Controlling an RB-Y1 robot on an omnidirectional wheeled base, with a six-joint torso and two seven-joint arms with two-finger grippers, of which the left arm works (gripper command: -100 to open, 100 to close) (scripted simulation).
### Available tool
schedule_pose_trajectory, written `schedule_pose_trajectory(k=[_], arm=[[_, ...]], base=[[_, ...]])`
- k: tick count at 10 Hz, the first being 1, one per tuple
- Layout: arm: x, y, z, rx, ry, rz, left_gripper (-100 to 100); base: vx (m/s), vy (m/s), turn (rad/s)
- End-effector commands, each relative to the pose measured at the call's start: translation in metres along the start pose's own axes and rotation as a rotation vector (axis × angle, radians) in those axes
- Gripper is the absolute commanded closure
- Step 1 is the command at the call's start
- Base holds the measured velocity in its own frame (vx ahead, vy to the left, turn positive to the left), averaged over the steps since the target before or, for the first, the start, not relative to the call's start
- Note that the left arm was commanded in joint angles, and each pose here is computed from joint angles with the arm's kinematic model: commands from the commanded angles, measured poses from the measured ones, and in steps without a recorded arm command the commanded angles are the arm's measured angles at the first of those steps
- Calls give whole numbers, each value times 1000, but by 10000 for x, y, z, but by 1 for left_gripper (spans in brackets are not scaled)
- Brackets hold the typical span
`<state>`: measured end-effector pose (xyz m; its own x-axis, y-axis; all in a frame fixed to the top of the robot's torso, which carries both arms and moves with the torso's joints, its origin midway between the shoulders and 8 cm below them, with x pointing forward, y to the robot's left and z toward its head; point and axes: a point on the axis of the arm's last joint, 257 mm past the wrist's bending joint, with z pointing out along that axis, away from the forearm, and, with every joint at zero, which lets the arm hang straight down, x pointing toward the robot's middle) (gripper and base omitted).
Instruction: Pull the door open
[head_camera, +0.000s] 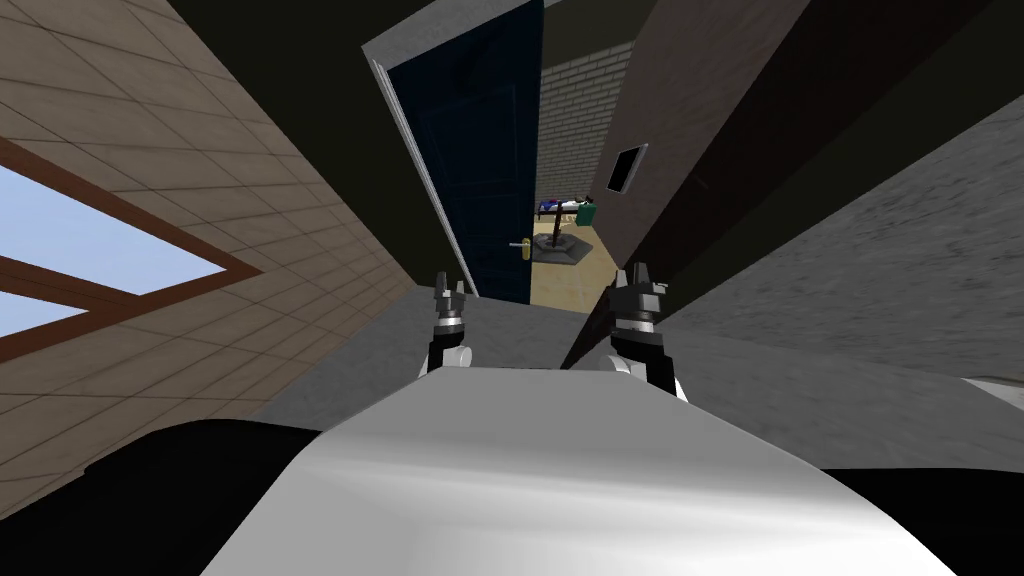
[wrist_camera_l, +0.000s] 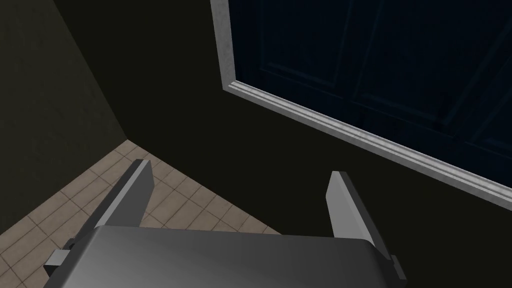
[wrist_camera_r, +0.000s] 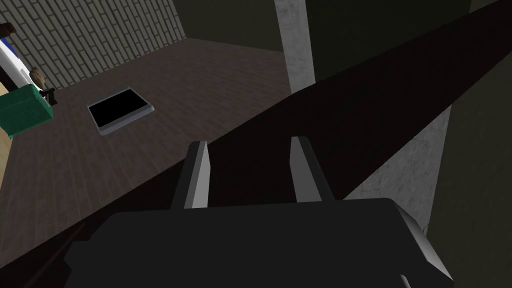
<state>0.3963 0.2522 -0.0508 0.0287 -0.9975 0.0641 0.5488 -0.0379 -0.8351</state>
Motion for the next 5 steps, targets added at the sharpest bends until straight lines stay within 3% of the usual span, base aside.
schedule_pose_trajectory(k=[1,5], arm=[[72,150,22,-30,12,-7,-100],[244,490,20,-93,40,-22,-100]], base=[[165,69,-30],[130,68,-21]])
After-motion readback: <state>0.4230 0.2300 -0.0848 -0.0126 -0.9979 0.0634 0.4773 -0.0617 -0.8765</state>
